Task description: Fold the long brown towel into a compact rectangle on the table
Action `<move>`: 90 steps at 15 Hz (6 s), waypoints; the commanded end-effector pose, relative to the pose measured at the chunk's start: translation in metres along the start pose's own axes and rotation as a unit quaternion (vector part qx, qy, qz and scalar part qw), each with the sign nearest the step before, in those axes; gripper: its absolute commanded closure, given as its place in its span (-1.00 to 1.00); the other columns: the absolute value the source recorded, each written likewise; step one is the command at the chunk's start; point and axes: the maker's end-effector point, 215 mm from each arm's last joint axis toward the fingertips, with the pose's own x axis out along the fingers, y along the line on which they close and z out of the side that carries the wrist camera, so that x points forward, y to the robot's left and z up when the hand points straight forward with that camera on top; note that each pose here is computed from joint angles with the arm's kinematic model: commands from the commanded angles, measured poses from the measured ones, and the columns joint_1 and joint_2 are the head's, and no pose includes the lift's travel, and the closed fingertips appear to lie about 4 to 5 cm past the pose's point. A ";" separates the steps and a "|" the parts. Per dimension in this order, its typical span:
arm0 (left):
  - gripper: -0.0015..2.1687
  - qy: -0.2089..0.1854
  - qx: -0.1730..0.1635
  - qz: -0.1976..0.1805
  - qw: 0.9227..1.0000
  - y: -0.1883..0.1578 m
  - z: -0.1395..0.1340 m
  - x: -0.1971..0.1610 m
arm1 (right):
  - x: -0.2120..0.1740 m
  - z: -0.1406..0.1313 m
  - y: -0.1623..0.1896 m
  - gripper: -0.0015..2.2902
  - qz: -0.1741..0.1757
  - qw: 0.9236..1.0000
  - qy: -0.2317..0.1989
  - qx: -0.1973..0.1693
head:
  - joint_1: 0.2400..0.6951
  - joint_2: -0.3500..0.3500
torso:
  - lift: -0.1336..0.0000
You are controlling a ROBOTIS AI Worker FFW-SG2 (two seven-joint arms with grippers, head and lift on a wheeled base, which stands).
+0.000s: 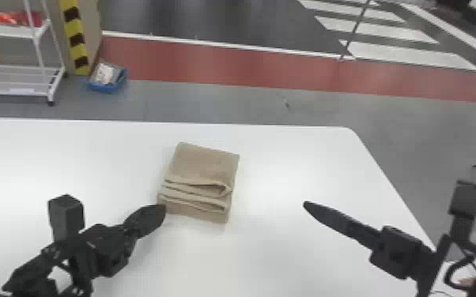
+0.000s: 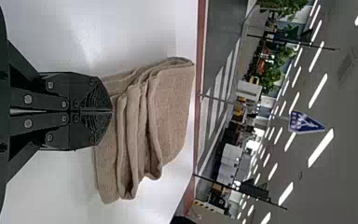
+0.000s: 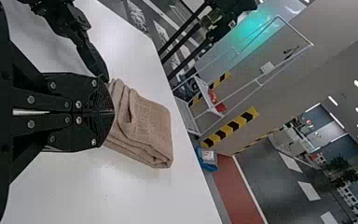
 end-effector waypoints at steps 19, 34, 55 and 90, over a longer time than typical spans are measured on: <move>0.49 -0.028 0.052 0.047 0.997 0.014 -0.001 0.012 | -0.037 0.005 0.001 0.50 0.005 1.000 -0.017 0.023 | 1.00 -0.74 | -0.86; 0.49 -0.045 0.056 0.073 0.995 0.006 -0.005 0.012 | -0.054 0.008 0.003 0.50 0.009 0.999 -0.022 0.035 | 1.00 -0.86 | -0.86; 0.49 -0.070 0.080 0.087 0.991 -0.007 0.011 0.028 | -0.072 0.017 0.000 0.50 0.007 0.999 -0.032 0.043 | 1.00 -0.97 | -0.86; 0.42 -0.126 0.079 0.116 0.982 0.023 0.082 -0.016 | -0.055 0.025 -0.042 0.50 -0.048 0.998 -0.038 0.013 | 1.00 -1.00 | -0.86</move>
